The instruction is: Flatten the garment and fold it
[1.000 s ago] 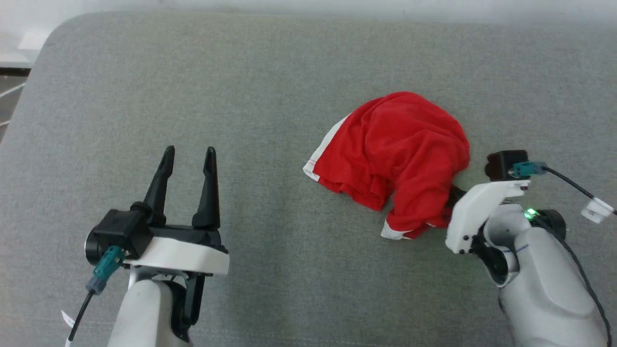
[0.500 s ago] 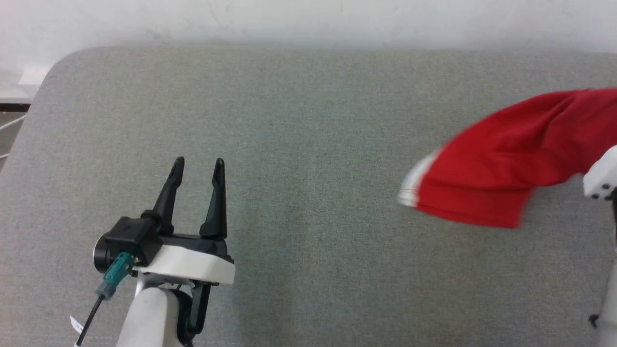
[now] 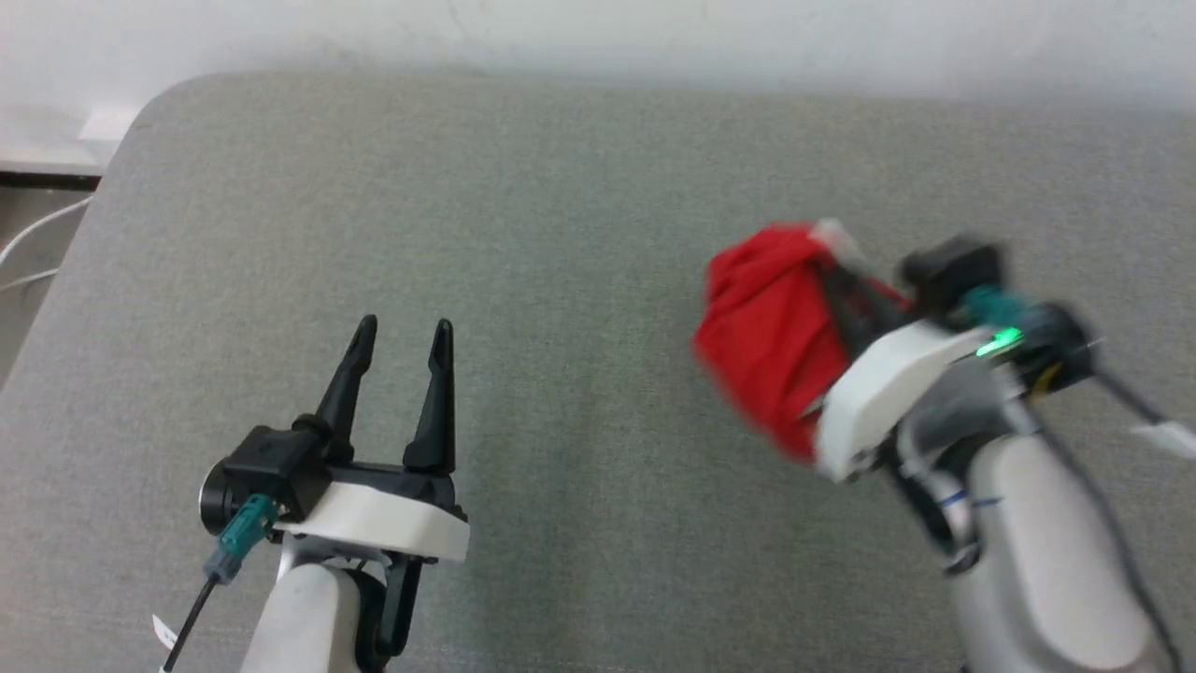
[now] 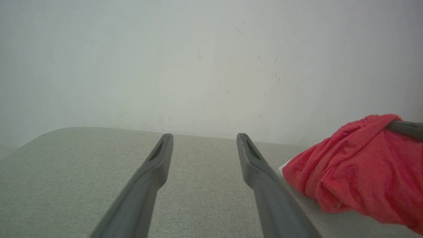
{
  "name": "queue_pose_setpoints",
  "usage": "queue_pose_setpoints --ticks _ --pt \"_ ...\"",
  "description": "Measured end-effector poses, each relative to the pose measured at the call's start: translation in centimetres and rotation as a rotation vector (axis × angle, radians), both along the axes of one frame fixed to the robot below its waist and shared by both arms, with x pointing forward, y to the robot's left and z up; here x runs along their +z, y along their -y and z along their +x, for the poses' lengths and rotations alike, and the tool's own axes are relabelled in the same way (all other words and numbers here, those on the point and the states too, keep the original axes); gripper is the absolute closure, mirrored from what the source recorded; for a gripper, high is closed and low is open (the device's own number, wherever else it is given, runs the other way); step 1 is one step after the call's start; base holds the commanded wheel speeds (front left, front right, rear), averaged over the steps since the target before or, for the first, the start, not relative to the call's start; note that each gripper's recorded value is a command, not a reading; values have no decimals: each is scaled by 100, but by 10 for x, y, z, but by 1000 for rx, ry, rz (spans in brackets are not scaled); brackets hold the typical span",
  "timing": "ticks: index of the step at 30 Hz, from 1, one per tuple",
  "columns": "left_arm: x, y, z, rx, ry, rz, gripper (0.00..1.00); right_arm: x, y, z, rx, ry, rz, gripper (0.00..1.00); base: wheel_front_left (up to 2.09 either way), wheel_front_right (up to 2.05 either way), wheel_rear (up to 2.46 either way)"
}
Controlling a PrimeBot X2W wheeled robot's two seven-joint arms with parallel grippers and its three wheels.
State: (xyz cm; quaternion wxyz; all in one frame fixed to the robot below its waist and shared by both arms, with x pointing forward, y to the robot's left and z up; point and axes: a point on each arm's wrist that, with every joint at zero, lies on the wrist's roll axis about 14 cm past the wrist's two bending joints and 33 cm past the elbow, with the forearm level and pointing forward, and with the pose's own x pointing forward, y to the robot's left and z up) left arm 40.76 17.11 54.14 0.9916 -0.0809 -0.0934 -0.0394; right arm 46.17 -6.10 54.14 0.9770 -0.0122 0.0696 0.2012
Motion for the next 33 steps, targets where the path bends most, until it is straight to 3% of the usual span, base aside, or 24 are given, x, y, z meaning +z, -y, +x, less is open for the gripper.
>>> queue_pose_setpoints --ticks 2,3,8,14,19,23,33 --pt "-3 -2 0 6 -8 0 0 -27 -17 -9 54 -88 13 98 0 0 0" --pt "-4 -3 0 7 -12 0 0 -41 -25 -15 78 -134 10 0 0 0 0" --pt "-9 -6 0 17 -25 2 0 -74 -44 -35 141 -246 36 0 0 0 0" --pt "-5 -5 1 16 -14 0 0 -35 -23 -31 69 -69 146 0 0 0 0" --pt "1 -2 1 7 3 -2 0 -14 25 -33 -72 31 197 0 0 0 0" --pt "1 2 2 -4 5 -3 0 -31 38 -38 -109 -33 161 0 0 0 0" --pt "-4 1 7 -5 -9 -14 0 -87 -3 -27 5 -271 96 0 0 0 0"
